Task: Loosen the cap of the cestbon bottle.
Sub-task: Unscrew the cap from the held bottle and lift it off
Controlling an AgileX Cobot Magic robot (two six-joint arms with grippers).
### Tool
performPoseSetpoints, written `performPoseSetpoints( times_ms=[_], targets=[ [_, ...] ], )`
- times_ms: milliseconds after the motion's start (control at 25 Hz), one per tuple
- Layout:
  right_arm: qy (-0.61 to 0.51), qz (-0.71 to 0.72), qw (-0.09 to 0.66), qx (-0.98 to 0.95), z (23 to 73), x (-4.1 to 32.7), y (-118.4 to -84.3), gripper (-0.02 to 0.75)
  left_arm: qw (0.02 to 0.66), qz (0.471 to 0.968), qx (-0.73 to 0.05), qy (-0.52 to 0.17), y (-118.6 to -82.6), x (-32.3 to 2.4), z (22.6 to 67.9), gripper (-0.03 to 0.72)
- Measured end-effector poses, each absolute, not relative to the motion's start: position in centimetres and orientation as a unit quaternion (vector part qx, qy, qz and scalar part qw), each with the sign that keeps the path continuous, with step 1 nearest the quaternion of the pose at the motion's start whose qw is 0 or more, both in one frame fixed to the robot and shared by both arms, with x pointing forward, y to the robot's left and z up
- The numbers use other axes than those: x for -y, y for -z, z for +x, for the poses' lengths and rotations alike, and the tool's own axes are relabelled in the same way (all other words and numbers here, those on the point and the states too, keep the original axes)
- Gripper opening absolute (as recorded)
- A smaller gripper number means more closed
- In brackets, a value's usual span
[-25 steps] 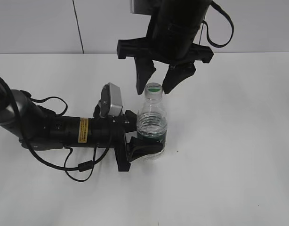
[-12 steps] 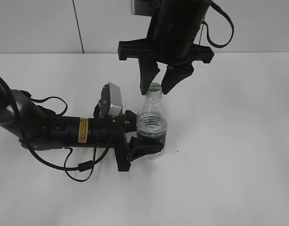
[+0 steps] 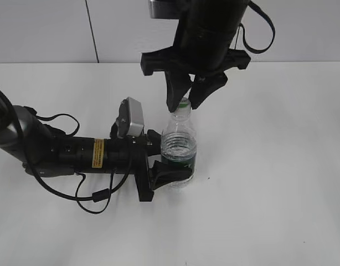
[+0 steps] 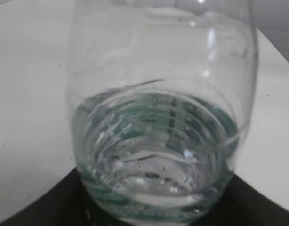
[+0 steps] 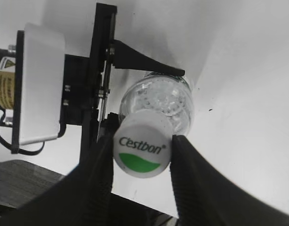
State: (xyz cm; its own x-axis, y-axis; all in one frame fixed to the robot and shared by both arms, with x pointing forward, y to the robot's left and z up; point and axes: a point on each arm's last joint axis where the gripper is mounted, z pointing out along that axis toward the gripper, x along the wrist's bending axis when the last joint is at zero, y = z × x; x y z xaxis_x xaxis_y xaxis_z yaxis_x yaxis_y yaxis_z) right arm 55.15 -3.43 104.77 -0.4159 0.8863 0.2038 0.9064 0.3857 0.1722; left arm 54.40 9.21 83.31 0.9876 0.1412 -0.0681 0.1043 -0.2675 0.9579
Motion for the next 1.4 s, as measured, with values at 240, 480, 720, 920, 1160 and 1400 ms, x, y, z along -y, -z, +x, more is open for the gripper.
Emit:
performPoseSetpoints(
  times_ms=[240, 480, 720, 920, 1160, 1400],
  targets=[
    [0.134, -0.362, 0.012, 0.923, 55.16, 3.44, -104.77, 0.29, 0.6, 0.796, -0.077, -0.015, -83.31, -9.21, 54.4, 0.413],
    [0.134, -0.2, -0.011, 0.971, 55.16, 3.44, -104.77, 0.29, 0.6, 0.796, -0.075, -0.015, -83.3, -9.21, 54.38, 0.412],
    [0.137, -0.099, -0.026, 0.985, 55.18, 3.37, -104.85, 0.286, 0.599, 0.797, -0.074, -0.014, -83.29, -9.2, 54.35, 0.412],
    [0.141, -0.042, -0.04, 0.988, 55.29, 3.28, -104.89, 0.285, 0.6, 0.797, -0.074, -0.014, -83.3, -9.2, 54.34, 0.412],
    [0.138, 0.042, -0.055, 0.988, 55.31, 3.29, -104.97, 0.28, 0.6, 0.796, -0.075, -0.013, -83.3, -9.2, 54.35, 0.412],
    [0.132, 0.131, -0.07, 0.98, 55.34, 3.29, -105.01, 0.261, 0.6, 0.796, -0.078, -0.012, -83.31, -9.2, 54.36, 0.412]
  ],
)
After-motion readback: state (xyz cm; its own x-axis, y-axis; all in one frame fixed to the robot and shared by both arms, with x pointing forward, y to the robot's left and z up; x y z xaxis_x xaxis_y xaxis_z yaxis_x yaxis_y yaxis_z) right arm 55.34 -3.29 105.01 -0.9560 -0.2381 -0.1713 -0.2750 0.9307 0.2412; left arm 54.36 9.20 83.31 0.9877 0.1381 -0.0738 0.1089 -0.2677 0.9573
